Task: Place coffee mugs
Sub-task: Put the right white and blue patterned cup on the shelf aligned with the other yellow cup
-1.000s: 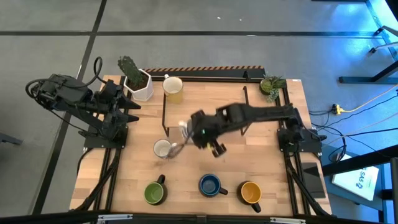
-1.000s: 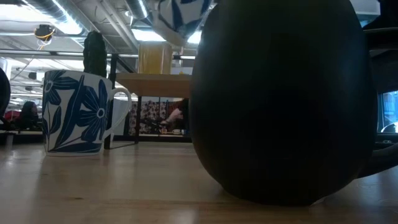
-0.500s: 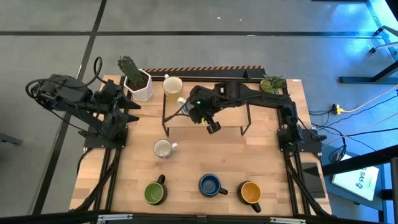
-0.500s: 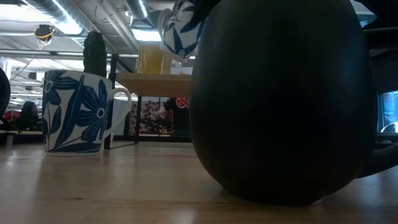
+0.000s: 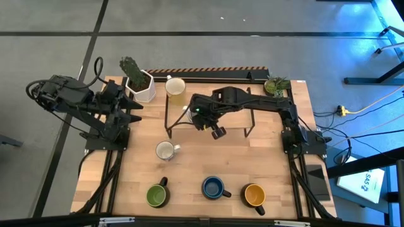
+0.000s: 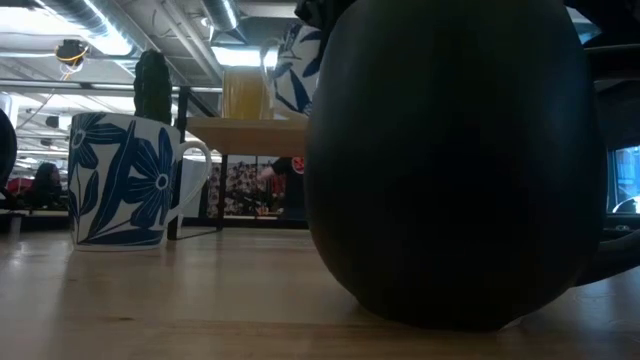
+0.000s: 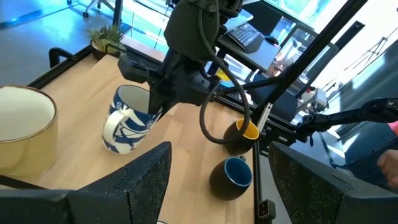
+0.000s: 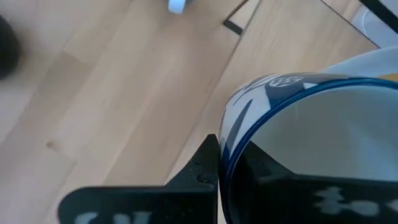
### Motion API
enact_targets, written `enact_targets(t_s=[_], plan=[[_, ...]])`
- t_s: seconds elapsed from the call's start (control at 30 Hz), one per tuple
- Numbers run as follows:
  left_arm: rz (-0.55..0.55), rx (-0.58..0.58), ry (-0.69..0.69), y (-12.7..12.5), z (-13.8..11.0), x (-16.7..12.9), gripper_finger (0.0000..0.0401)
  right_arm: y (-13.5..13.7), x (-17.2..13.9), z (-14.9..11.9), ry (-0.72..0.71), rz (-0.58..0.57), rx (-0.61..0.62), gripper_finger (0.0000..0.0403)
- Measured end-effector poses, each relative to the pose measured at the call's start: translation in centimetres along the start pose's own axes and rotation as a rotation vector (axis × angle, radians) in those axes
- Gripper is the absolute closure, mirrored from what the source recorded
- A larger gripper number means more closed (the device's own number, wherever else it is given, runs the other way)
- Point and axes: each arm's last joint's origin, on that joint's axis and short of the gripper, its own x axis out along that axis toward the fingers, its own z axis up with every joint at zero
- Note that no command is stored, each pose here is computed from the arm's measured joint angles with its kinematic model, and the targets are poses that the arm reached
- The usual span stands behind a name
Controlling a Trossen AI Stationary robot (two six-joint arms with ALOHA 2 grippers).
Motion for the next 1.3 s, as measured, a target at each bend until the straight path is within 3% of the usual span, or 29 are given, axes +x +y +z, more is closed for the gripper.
enact_targets(t_s=[1.0, 1.1, 1.3], plan=[[0.0, 0.001, 0.0, 0.0, 0.0, 0.0, 0.0138, -0.1, 0.43, 0.12, 0.006, -0.009, -0.023, 0.0383], [0.001, 0.001, 0.0, 0.0, 0.0, 0.0, 0.0138, -0.13, 0.5, 0.15, 0.004, -0.01, -0.033, 0.0366], [0.0, 0.0, 0.0, -0.01, 0.0, 0.01, 0.0138, -0.35, 0.48, 0.28, 0.007, -0.054, -0.041, 0.029]])
